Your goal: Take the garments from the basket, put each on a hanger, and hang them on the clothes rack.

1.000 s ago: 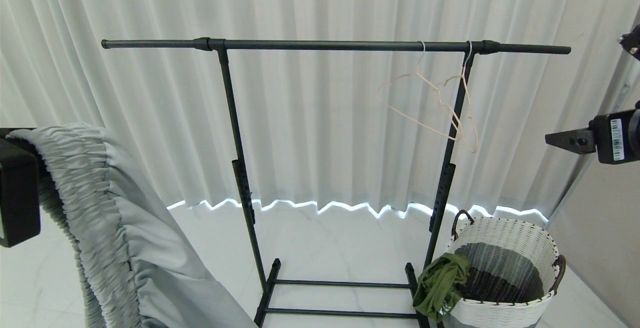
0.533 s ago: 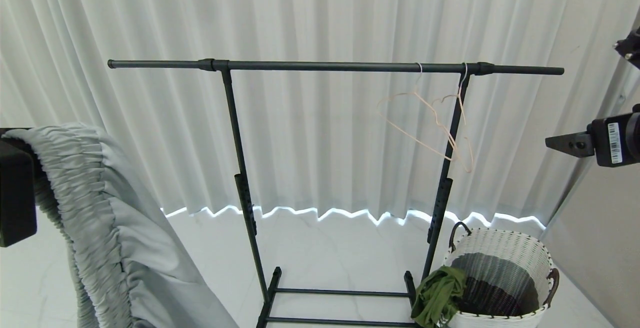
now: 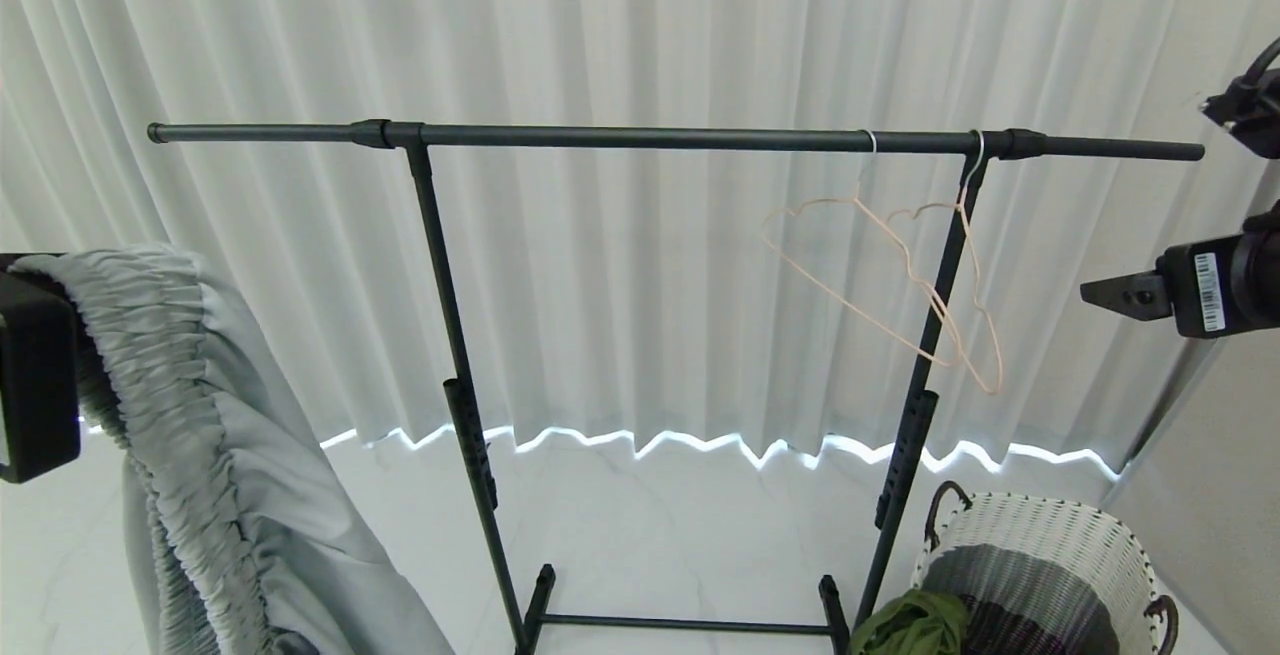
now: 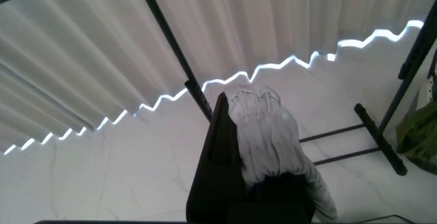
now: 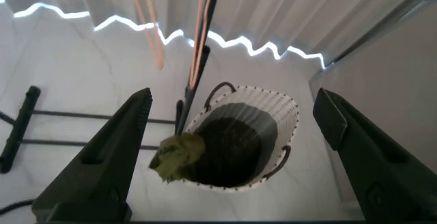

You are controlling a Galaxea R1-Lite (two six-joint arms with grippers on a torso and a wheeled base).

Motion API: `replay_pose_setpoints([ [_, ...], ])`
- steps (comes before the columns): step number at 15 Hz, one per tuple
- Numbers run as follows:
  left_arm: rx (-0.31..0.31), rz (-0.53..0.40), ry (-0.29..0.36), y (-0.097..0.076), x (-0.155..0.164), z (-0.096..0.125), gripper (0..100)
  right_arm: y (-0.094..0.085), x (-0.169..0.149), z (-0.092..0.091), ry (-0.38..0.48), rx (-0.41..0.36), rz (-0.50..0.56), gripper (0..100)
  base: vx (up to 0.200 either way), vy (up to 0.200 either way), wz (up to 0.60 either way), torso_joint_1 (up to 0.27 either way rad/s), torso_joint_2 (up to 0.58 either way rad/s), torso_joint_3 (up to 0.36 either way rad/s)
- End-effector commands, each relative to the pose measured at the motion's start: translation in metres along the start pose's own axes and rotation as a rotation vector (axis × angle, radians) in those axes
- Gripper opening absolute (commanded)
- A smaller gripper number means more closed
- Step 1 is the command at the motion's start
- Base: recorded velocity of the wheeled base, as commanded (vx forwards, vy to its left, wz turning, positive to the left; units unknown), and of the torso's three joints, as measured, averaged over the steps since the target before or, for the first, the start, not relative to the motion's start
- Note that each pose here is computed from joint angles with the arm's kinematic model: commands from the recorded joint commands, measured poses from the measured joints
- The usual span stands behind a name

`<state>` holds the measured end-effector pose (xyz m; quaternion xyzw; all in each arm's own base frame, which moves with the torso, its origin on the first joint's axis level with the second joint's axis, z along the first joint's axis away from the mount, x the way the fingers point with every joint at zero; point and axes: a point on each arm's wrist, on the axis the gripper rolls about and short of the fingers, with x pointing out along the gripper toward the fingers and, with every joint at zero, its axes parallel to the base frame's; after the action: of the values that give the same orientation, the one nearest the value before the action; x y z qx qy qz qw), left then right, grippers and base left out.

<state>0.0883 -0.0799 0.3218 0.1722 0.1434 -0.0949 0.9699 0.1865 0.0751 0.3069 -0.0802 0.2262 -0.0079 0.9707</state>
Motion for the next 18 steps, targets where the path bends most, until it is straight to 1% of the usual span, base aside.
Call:
replay_pose_setpoints([
  [1, 0.005, 0.0, 0.002, -0.001, 0.001, 0.001, 0, -0.001, 0.008, -0.001, 0.02, 0.006, -0.015, 100, 0.2, 0.0, 0.0, -0.002, 0.0, 0.002],
  [3, 0.005, 0.0, 0.006, -0.003, 0.003, 0.002, 0, -0.001, 0.019, -0.003, 0.023, 0.022, -0.011, 100, 0.2, 0.0, 0.0, 0.007, 0.0, 0.005],
  [4, 0.004, 0.0, 0.006, -0.003, 0.004, 0.002, 0, -0.001, 0.028, -0.008, 0.03, 0.019, -0.018, 100, 0.2, 0.0, 0.0, 0.002, 0.0, -0.007],
  [6, 0.008, -0.001, 0.011, -0.003, 0.004, 0.001, 0, -0.001, 0.049, -0.022, 0.078, 0.019, -0.046, 100, 0.2, 0.0, 0.0, 0.0, 0.0, -0.002],
  [7, 0.008, -0.001, 0.011, -0.003, 0.004, 0.0, 0, -0.002, 0.054, -0.026, 0.09, 0.02, -0.057, 100, 0.2, 0.0, 0.0, 0.002, 0.01, -0.002],
  [8, 0.009, -0.001, 0.011, -0.003, 0.003, 0.0, 0, -0.004, 0.069, -0.033, 0.102, 0.031, -0.067, 100, 0.2, 0.0, 0.0, 0.007, 0.01, 0.002],
  [10, 0.01, -0.001, 0.012, -0.003, 0.004, -0.001, 0, -0.009, 0.088, -0.038, 0.121, 0.054, -0.047, 100, 0.0, 0.0, 0.0, 0.0, 0.0, 0.0],
  [12, 0.013, -0.001, 0.016, -0.003, 0.004, -0.002, 0, -0.011, 0.104, -0.039, 0.137, 0.069, -0.053, 100, 0.0, 0.0, 0.0, 0.0, 0.0, 0.0],
  [14, 0.018, -0.002, 0.022, -0.004, 0.004, -0.005, 0, -0.008, 0.114, -0.042, 0.152, 0.068, -0.052, 100, 0.0, 0.0, 0.0, 0.0, 0.0, 0.0],
  [16, 0.02, -0.002, 0.027, -0.004, 0.004, -0.007, 0, -0.003, 0.13, -0.043, 0.149, 0.098, -0.052, 100, 0.0, 0.0, 0.0, 0.0, 0.0, 0.0],
  [18, 0.021, -0.002, 0.028, -0.004, 0.004, -0.007, 0, 0.0, 0.138, -0.046, 0.167, 0.128, -0.054, 100, 0.0, 0.0, 0.0, 0.0, 0.0, 0.0],
])
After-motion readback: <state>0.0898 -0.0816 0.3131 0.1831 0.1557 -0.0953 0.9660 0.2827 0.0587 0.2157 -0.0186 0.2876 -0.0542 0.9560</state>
